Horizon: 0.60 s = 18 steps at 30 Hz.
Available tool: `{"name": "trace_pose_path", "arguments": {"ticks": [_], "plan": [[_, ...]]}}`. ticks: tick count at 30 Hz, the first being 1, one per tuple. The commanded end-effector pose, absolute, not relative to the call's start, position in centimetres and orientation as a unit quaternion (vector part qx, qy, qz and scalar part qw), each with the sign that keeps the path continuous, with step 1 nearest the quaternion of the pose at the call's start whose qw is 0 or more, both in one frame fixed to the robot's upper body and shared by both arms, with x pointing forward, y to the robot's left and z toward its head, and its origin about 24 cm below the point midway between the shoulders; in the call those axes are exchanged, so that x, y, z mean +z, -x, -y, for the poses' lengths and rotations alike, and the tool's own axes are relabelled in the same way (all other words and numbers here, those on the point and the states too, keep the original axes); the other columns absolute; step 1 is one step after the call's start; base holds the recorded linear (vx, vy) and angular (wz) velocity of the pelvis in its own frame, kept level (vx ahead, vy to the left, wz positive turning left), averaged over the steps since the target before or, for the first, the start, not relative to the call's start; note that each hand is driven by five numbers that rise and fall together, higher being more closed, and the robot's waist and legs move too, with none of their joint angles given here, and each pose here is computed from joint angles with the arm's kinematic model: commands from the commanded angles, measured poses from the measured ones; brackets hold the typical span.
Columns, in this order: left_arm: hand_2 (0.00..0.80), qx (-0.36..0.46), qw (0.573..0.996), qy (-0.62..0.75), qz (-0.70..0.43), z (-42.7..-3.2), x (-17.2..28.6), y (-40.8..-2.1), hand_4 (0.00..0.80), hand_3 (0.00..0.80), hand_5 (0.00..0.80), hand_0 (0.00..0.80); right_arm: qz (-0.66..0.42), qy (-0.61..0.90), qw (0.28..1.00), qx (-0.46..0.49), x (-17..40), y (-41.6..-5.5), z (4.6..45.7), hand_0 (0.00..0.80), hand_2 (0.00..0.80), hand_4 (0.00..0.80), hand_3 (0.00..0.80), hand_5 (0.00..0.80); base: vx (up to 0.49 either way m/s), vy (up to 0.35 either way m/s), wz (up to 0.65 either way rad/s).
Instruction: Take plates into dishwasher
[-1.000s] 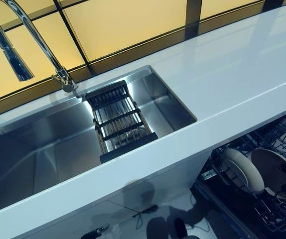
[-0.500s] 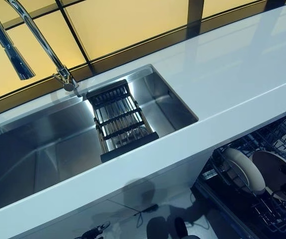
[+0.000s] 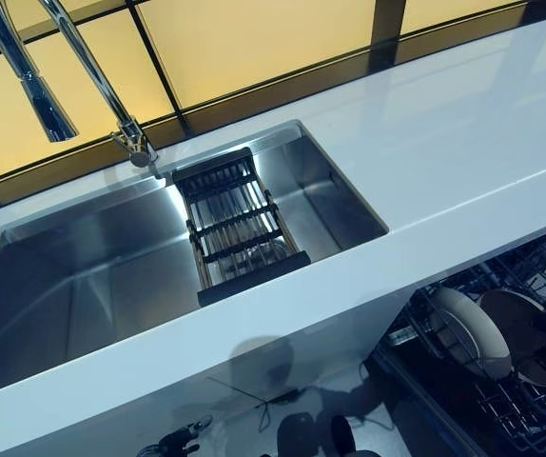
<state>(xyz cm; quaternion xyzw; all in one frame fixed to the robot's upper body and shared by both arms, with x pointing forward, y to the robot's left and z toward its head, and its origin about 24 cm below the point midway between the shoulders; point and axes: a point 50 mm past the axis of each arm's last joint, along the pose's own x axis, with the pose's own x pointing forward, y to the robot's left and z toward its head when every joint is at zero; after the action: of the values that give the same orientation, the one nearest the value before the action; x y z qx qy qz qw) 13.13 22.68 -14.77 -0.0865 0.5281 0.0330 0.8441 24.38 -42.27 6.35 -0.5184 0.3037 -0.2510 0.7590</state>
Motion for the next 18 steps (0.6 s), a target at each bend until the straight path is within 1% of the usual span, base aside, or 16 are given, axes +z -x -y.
{"name": "trace_pose_path", "arguments": {"ticks": [1, 7, 18], "plan": [[0.000, 0.028, 0.847, 0.061, -0.528, -23.6, -14.4, -14.0, 0.000, 0.000, 0.000, 0.000, -0.324, 0.499, 0.773, -0.222, 4.2, -25.3, 40.5, 0.000, 0.000, 0.000, 0.000, 0.000, 0.000, 0.000, 0.00], [0.000, 0.036, 0.845, 0.066, -0.530, -23.8, -14.4, -13.6, 0.000, 0.000, 0.000, 0.000, -0.316, 0.495, 0.774, -0.236, 4.5, -25.0, 40.6, 0.000, 0.000, 0.000, 0.000, 0.000, 0.000, 0.000, 0.00], [0.000, 0.057, 0.840, 0.062, -0.536, -24.9, -14.6, -12.4, 0.000, 0.000, 0.000, 0.000, -0.337, 0.492, 0.761, -0.256, 4.3, -22.6, 41.9, 0.000, 0.000, 0.000, 0.000, 0.000, 0.003, 0.002, 0.00]]}}
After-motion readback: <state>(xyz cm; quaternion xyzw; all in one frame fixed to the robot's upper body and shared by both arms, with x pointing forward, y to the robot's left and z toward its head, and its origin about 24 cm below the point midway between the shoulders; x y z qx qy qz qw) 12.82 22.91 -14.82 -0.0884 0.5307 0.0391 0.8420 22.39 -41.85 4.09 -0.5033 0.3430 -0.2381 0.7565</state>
